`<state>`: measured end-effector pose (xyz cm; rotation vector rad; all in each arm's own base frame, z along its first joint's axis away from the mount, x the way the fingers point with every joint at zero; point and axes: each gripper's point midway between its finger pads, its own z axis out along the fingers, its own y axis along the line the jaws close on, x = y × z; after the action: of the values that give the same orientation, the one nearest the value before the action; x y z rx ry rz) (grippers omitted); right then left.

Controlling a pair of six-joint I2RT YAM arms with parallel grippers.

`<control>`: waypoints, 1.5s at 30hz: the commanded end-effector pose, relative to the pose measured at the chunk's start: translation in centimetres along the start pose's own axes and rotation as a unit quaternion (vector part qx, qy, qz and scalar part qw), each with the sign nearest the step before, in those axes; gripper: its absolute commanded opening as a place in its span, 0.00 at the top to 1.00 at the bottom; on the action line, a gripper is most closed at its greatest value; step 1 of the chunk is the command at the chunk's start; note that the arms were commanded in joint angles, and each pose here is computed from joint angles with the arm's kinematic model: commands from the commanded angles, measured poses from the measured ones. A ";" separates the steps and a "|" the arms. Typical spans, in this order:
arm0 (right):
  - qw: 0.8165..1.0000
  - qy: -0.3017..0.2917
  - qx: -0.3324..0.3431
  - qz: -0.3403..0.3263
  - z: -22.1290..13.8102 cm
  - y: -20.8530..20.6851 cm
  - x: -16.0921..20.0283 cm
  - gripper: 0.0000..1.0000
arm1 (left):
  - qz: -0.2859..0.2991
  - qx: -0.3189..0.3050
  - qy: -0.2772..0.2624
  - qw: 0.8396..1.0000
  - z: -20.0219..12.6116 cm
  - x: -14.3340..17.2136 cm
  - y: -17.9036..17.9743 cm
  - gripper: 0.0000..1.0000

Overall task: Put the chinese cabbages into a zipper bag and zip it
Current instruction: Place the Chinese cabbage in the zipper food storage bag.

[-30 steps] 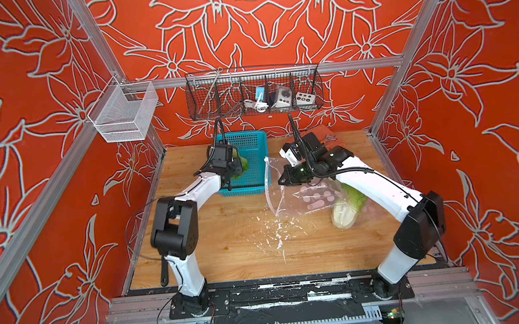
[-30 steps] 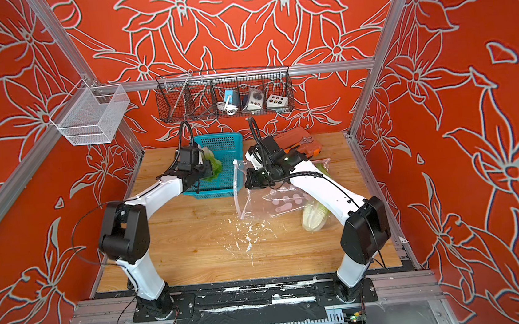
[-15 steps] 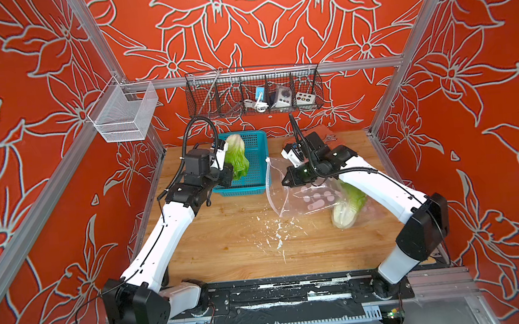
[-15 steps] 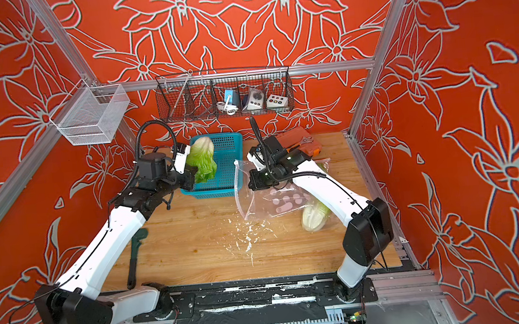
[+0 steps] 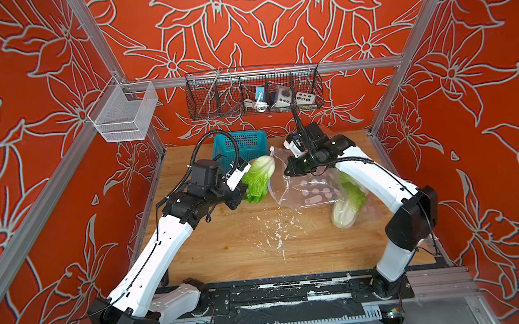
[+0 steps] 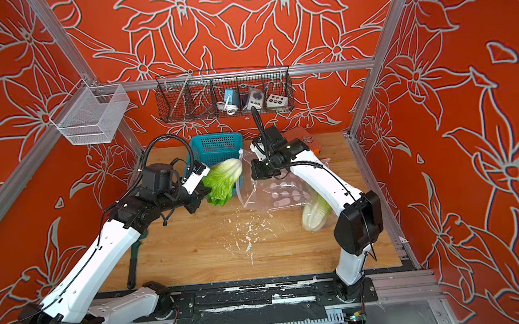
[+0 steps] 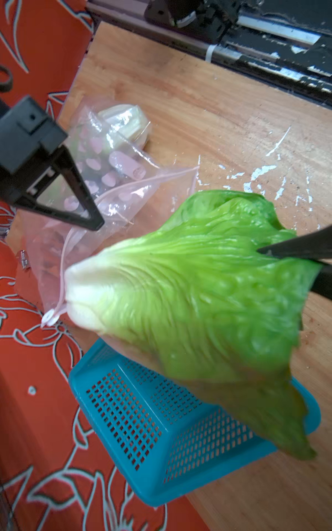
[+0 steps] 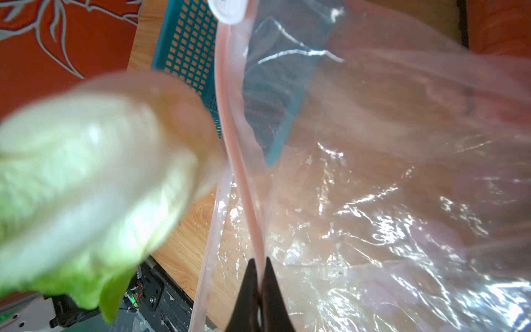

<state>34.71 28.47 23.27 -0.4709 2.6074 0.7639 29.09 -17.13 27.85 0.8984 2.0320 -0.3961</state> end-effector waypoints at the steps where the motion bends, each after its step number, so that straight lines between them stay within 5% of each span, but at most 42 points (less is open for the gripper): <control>1: 1.000 -0.001 0.020 -0.013 -0.6 -0.4 -0.3 1.00 | 0.035 0.015 -0.013 0.999 -0.6 -0.9 -0.8 1.00; 24: 0.977 -0.001 -0.106 -0.187 -3.7 7.2 1.9 1.00 | 0.081 0.074 0.013 0.994 2.5 0.0 -3.8 1.00; 30: 0.961 -0.012 -0.215 -0.176 -5.8 12.0 2.6 1.00 | 0.077 0.040 -0.030 0.996 2.5 -2.9 -2.5 1.00; 37: 0.938 -0.043 -0.328 -0.106 -8.5 15.9 1.2 1.00 | 0.065 0.076 -0.121 0.988 1.0 -7.2 -4.9 0.93; 45: 0.951 -0.072 -0.298 -0.040 -7.8 14.0 -0.6 1.00 | 0.051 0.063 -0.173 0.982 -0.5 -9.1 -4.9 0.69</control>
<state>26.68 35.60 34.48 -0.7432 2.2065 1.4652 29.23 -24.35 31.25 0.9815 1.7858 -0.5697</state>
